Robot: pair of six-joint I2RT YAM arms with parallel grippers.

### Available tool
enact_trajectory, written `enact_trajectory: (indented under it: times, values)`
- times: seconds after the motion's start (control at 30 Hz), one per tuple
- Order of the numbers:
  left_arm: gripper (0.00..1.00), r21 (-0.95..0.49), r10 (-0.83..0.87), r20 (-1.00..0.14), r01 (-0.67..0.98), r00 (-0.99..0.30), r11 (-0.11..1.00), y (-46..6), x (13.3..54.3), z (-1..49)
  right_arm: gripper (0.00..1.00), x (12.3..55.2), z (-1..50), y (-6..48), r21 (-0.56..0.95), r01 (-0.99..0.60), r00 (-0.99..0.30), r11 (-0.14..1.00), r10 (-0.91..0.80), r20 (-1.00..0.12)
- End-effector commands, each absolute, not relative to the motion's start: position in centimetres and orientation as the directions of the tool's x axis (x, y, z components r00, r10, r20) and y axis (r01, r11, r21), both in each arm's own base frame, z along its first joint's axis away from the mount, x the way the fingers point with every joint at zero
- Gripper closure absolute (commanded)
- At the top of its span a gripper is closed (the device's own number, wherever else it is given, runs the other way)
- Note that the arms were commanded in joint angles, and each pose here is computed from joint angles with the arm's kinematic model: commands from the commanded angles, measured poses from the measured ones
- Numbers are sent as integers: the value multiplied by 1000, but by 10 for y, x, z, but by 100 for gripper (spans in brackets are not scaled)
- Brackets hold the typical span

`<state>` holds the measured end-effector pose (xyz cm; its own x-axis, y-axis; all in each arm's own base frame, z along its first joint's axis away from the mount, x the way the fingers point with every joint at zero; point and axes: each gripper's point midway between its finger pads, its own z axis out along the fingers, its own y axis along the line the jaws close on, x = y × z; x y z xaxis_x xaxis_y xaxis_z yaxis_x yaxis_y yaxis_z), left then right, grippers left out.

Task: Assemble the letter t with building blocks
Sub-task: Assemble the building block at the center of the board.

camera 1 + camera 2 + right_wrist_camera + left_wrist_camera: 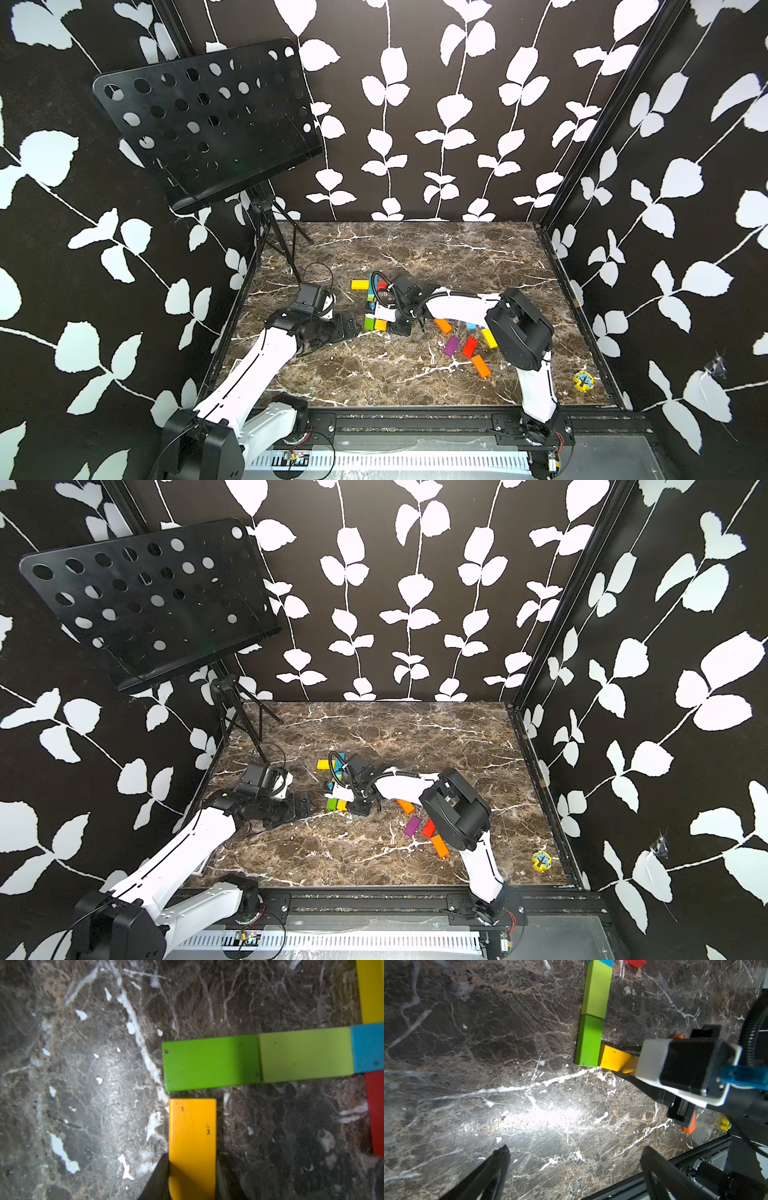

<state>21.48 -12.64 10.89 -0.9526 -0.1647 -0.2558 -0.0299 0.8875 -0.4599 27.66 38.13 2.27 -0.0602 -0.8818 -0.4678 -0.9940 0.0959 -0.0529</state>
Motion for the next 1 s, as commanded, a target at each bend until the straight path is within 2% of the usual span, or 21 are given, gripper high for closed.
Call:
enact_trajectory:
  times: [0.0, 0.43, 0.97]
  values:
    - [1, -456, -167, -254, -34, -953, 889, -124, 212, 106, 77, 269, 7, 374, -14, -997, -60, 73, -902, -428]
    - [1, -458, -169, -252, -36, -953, 888, -124, 213, 106, 74, 267, 8, 376, 1, -998, -61, 68, -894, -444]
    - [1, -455, -166, -248, -37, -954, 890, -123, 211, 104, 50, 271, 6, 375, -19, -996, -71, 89, -894, -442]
